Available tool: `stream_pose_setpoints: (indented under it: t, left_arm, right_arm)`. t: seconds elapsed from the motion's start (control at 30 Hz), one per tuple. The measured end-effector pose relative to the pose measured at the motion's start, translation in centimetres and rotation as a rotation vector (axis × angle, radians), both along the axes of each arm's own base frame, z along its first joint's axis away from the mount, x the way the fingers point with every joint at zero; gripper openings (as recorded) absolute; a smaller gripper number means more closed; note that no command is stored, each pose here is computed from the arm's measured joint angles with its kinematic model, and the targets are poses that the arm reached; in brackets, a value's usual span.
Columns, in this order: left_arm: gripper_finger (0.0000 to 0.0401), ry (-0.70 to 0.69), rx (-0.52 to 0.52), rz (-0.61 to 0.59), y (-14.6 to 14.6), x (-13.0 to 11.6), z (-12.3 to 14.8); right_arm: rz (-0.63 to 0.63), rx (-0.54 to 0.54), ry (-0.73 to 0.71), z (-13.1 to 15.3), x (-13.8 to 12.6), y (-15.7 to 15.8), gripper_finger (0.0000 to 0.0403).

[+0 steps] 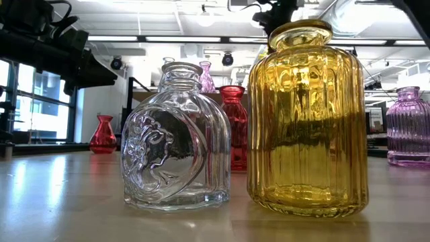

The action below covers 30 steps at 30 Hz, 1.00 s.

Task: Sort vases onto shelf
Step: Put the top yellow vase on the shelf

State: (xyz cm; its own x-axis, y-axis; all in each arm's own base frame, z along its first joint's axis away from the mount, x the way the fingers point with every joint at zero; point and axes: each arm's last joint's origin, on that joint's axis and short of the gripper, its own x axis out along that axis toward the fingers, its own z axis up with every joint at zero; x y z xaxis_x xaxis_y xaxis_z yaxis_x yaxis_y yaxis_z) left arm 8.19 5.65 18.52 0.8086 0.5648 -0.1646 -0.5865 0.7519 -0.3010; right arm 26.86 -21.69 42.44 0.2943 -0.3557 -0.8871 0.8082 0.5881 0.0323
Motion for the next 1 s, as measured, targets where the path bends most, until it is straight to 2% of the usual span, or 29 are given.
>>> stream_pose_setpoints:
  t: [0.17, 0.33, 0.47, 0.6, 1.0]
  left_arm:
    - [0.0101, 0.000, 0.000, 0.000, 0.0, 0.0, 0.0]
    - [0.0101, 0.000, 0.000, -0.001, 0.0, 0.0, 0.0]
    - [0.0101, 0.000, 0.000, 0.000, 0.0, 0.0, 0.0]
    - [0.0101, 0.000, 0.000, -0.001, 0.0, 0.0, 0.0]
    - [0.0101, 0.000, 0.000, 0.000, 0.0, 0.0, 0.0]
  right_arm:
    - [0.129, -0.011, 0.022, -0.8, 2.0, 0.2, 0.0016]
    - [0.209, -0.002, 0.046, -1.7, 2.8, 0.7, 0.0016]
    - [0.273, -0.051, 0.040, -1.5, 3.3, 1.0, 0.0016]
    - [0.294, -0.071, 0.047, -1.7, 3.7, 0.9, 0.0016]
    - [0.342, -0.017, 0.083, -4.2, 5.9, 0.3, 0.0016]
